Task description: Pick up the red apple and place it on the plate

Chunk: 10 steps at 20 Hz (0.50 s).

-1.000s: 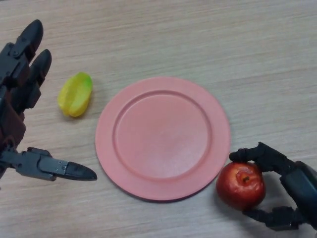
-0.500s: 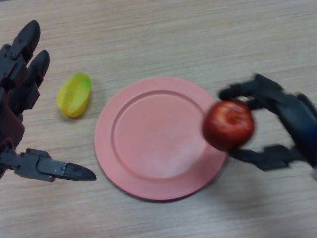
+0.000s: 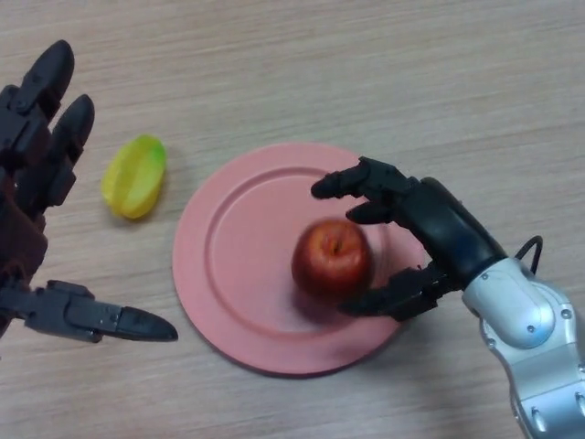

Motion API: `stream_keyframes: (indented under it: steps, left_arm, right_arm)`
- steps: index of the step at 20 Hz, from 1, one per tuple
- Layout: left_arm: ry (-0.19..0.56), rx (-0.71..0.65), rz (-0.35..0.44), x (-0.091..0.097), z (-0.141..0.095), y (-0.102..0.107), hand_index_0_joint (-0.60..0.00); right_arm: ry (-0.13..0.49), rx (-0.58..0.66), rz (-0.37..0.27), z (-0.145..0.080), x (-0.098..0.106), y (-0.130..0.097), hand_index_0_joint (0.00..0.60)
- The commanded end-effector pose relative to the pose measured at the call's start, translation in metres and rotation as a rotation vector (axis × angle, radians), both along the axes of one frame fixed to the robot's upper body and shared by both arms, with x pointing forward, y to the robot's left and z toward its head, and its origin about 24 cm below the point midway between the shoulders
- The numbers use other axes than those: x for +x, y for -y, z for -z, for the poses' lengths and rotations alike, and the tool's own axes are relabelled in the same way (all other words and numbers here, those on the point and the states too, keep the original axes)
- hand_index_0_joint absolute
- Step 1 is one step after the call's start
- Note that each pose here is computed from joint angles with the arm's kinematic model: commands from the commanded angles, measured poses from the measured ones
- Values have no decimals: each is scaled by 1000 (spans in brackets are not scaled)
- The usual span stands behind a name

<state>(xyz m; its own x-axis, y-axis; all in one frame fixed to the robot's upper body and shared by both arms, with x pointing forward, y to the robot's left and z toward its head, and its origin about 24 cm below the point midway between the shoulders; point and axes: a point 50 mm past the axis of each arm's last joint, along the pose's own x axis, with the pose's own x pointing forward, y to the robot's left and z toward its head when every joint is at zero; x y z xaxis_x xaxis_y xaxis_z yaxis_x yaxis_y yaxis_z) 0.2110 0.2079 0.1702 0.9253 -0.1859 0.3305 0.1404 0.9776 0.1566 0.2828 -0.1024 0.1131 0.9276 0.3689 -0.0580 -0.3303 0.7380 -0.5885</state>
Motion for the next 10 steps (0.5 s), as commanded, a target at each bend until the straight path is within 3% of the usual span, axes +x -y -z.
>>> stream_keyframes:
  steps: [1,5,10]
  left_arm:
    - [224,73,-50,-18,-36,-13,0]
    - [230,95,-47,-16,-42,-16,0]
    - [226,80,-41,-16,-35,-13,0]
  right_arm:
    - [230,26,7,-44,0,-4,0]
    - [246,83,6,-71,-7,15,0]
    - [280,350,-79,-88,-50,56,0]
